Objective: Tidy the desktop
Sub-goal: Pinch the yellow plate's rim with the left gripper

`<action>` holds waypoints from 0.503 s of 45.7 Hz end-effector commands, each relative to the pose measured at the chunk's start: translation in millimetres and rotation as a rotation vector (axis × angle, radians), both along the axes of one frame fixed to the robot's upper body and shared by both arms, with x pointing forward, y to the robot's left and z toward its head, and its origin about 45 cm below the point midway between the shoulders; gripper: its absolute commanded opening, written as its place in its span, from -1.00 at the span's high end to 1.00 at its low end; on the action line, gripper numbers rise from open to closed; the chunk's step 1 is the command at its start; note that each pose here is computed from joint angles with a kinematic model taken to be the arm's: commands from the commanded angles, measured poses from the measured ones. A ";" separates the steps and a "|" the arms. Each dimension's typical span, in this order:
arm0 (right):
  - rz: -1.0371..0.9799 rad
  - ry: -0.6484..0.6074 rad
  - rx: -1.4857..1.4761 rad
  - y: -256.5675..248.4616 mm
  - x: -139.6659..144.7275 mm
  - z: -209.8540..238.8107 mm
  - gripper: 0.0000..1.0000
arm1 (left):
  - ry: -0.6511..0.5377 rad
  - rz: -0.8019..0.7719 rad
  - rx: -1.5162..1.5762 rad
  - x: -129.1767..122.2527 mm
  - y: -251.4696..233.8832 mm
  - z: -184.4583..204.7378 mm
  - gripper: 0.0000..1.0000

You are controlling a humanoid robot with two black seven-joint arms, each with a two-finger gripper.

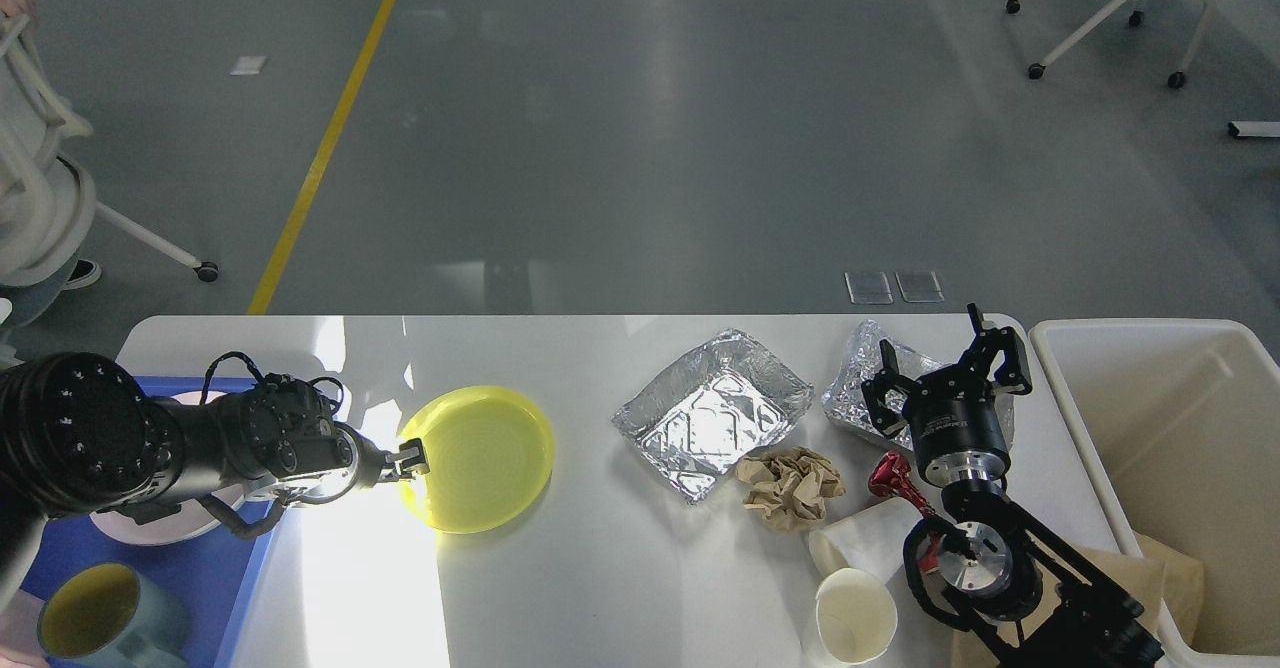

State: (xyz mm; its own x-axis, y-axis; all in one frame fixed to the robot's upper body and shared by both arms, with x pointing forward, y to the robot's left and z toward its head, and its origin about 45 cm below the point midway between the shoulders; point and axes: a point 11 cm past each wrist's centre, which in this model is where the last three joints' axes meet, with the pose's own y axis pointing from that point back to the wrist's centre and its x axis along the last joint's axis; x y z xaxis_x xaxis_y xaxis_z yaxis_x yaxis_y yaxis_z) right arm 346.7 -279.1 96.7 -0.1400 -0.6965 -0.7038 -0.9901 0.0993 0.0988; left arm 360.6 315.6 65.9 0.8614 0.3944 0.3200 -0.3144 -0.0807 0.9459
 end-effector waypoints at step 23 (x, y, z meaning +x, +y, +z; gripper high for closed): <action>0.000 -0.001 0.000 0.0 0.2 0.2 -1.00 | -0.022 0.027 -0.019 4.5 -5.6 1.9 0.20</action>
